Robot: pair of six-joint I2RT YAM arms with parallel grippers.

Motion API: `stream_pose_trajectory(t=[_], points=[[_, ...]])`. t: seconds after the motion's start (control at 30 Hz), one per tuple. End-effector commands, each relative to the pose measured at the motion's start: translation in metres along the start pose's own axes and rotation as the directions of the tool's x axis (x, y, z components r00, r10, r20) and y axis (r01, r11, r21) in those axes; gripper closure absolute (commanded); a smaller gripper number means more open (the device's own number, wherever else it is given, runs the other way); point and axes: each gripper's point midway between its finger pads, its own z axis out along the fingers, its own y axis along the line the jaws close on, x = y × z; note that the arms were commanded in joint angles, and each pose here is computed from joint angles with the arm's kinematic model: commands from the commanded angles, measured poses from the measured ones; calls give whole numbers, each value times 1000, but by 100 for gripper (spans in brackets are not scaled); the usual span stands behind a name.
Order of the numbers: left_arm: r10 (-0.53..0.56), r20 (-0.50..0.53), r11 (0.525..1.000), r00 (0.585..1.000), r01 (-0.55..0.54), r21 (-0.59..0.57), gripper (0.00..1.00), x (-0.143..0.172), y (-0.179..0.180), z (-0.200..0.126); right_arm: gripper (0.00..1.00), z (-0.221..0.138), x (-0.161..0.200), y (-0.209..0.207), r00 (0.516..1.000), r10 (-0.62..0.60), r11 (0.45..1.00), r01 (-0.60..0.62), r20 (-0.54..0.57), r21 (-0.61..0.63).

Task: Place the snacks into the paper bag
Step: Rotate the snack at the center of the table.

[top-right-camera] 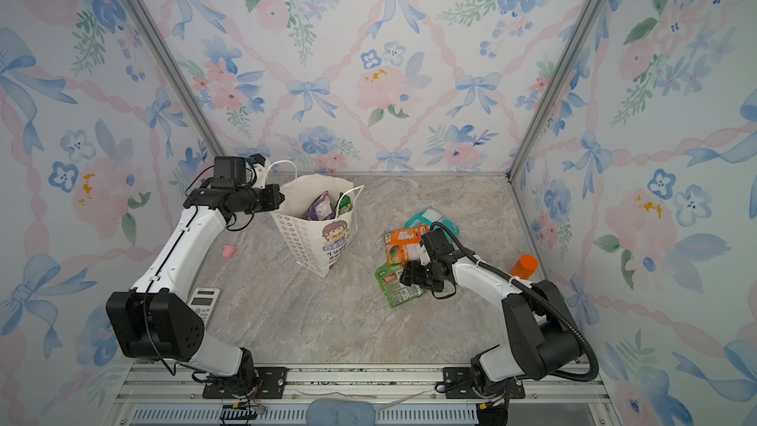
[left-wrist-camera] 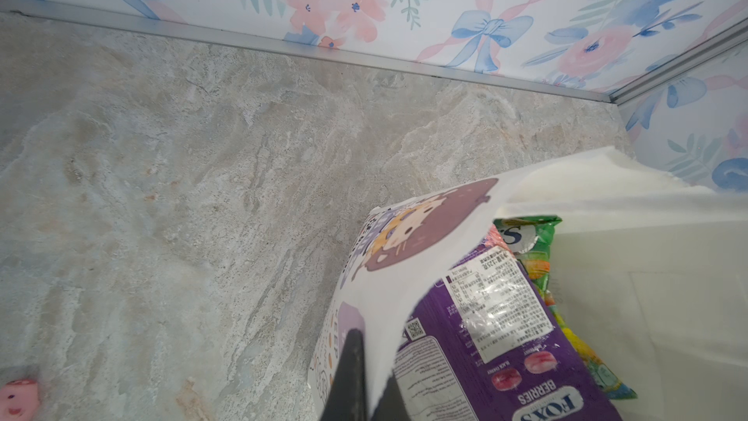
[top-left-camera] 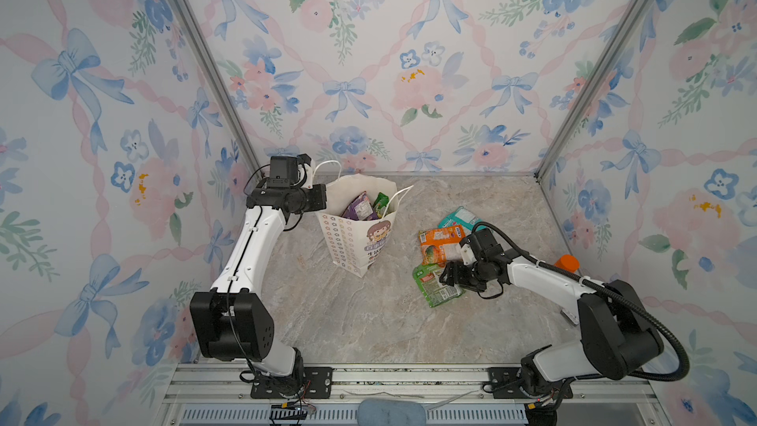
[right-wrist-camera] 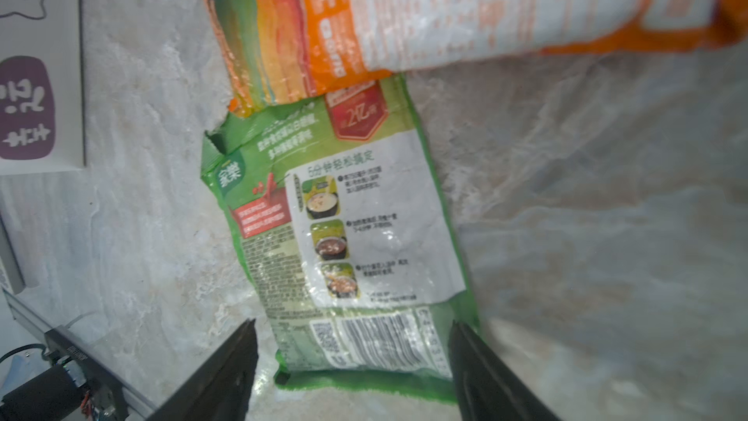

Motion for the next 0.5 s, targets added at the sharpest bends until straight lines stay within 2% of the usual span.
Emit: stream_pose_trajectory(t=[0.0,0.07,0.2,0.47], points=[[19,44,1000,999,-20,20,100,-11,-6,-1,24,-7,-5,0,999,26,1000,-26,29,9],[21,47,1000,999,-22,22,100,-11,-7,-2,25,-6,-7,-11,1000,11,998,-13,22,63],[23,48,1000,999,-24,20,100,-11,-8,-3,27,9,-3,-17,1000,6,997,-5,-11,82],[23,45,1000,999,-24,19,100,-11,-7,-2,37,29,3,-18,999,-15,994,20,-40,107]])
